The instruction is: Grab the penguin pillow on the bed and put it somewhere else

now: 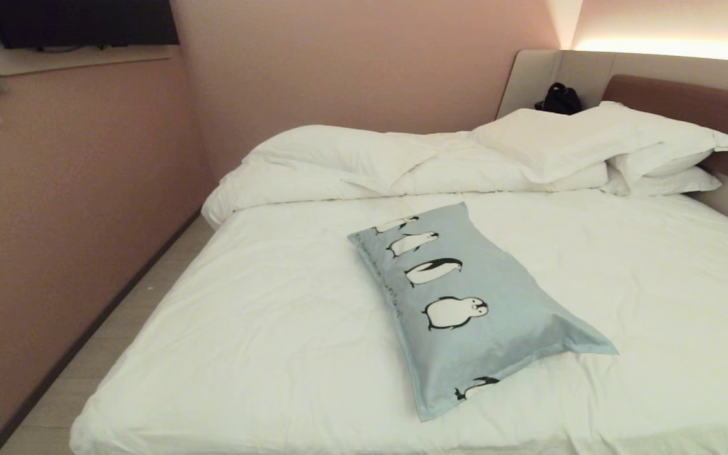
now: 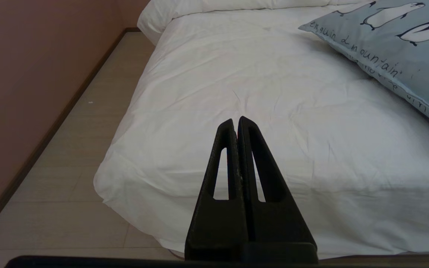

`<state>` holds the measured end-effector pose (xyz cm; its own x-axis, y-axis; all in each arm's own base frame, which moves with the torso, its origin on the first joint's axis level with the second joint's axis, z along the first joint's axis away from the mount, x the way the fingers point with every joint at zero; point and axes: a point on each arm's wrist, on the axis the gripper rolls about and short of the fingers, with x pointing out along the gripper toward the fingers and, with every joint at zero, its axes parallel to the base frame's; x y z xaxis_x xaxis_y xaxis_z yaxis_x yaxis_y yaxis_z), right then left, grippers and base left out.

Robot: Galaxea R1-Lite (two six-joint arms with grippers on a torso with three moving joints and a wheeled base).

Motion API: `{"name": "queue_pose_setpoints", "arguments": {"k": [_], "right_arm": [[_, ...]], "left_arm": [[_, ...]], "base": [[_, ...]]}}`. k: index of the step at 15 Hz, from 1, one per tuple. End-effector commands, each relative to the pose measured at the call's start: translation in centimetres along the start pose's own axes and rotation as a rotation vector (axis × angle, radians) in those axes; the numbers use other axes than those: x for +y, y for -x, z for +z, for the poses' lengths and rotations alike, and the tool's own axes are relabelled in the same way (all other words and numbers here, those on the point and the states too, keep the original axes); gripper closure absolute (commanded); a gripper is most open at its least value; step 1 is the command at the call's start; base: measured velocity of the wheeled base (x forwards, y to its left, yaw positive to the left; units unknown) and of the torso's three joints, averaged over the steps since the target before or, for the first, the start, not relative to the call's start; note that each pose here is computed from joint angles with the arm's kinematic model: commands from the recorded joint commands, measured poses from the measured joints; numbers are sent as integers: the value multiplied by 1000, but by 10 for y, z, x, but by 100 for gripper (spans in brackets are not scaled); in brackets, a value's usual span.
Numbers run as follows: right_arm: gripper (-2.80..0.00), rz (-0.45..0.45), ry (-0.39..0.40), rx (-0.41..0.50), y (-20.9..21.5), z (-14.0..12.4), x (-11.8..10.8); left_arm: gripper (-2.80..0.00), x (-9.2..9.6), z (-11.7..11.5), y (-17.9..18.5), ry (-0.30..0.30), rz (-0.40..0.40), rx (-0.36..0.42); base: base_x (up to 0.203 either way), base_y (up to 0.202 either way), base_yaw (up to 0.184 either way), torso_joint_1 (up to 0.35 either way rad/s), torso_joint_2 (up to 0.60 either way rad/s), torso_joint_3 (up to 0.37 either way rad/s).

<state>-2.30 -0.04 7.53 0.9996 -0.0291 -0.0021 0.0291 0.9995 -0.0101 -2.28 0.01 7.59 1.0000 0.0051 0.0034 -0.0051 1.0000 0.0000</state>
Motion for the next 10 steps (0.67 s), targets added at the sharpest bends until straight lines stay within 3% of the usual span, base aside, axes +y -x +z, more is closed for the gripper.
{"name": "queue_pose_setpoints", "arguments": {"k": [1, 10], "right_arm": [[0, 0, 1, 1, 0, 0, 0], [0, 0, 1, 0, 0, 0, 0]], "left_arm": [[0, 0, 0, 0, 0, 1, -1], [0, 0, 0, 0, 0, 1, -1]], "base": [[0, 0, 0, 0, 0, 0], [0, 0, 0, 0, 0, 0]]}}
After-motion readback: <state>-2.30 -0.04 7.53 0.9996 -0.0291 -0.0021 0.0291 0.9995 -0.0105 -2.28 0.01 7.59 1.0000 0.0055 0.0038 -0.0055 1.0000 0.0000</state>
